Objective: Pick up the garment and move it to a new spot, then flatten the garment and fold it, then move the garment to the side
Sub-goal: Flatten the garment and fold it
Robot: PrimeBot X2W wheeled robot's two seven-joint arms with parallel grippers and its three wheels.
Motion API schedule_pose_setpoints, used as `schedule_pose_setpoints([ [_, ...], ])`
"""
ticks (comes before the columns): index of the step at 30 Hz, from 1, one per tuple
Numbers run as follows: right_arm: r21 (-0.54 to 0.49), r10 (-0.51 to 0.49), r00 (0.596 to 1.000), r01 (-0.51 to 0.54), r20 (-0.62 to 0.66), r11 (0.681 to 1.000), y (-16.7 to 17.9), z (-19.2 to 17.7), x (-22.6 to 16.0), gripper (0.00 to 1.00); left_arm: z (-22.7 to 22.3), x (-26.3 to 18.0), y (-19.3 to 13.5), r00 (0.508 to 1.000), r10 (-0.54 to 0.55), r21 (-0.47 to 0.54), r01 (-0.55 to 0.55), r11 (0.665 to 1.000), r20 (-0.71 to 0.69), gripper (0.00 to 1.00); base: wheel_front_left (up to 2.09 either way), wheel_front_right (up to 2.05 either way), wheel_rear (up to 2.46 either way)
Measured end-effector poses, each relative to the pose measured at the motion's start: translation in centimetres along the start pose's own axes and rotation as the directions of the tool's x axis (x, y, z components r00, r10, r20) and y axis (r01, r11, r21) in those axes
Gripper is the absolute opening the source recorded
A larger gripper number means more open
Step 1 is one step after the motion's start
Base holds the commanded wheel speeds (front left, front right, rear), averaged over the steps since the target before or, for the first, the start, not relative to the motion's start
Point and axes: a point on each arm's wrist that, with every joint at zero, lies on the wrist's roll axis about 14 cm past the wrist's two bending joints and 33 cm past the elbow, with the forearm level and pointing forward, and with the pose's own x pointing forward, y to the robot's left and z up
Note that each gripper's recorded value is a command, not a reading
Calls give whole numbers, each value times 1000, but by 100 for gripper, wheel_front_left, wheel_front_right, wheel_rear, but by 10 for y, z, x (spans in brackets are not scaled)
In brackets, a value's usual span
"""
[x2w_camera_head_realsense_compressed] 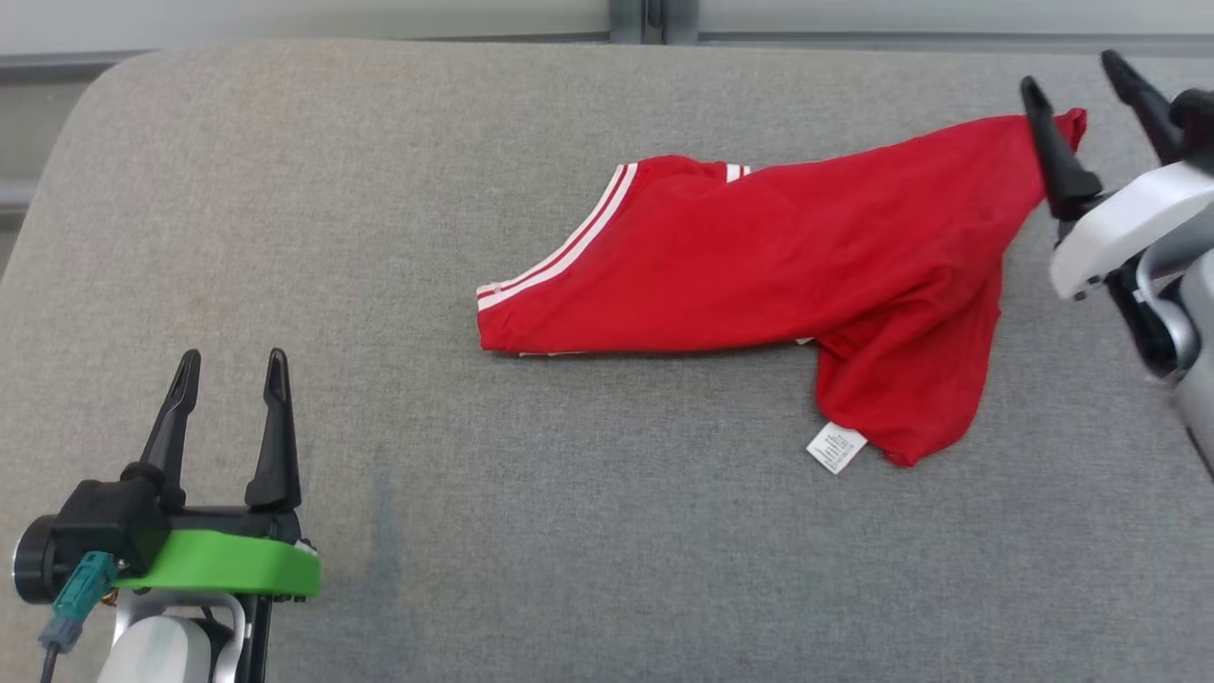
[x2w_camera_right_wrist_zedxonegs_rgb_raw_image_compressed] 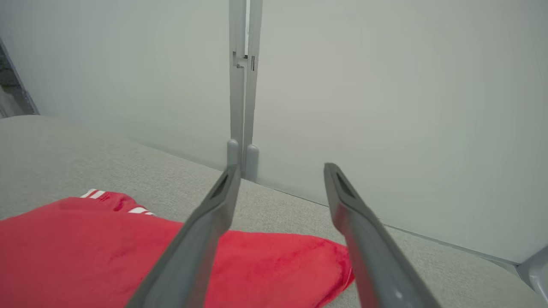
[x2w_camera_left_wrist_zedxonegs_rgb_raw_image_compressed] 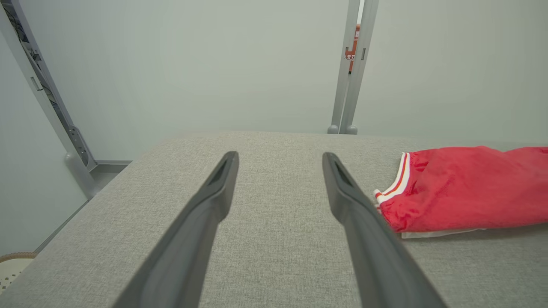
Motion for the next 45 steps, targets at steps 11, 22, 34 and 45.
schedule_pose_setpoints([
  [11, 109, -74, 976, 52, 204, 993, 32, 38, -89, 100, 16, -3, -39, 994, -94, -46, 97, 994, 55, 100, 0, 0, 0],
  [22, 216, -137, 989, 121, 63, 969, 71, -22, -148, 100, 27, -1, -53, 988, -123, -68, 130, 989, 95, 100, 0, 0, 0],
  [34, 231, 67, 940, 13, -334, 973, 118, -110, -134, 100, 23, -6, -42, 992, -92, -72, 98, 993, 85, 100, 0, 0, 0],
  [45, 179, 107, 871, -22, -480, 984, 124, -138, -125, 0, 21, -11, -29, 996, -53, -74, 59, 996, 78, 100, 0, 0, 0],
])
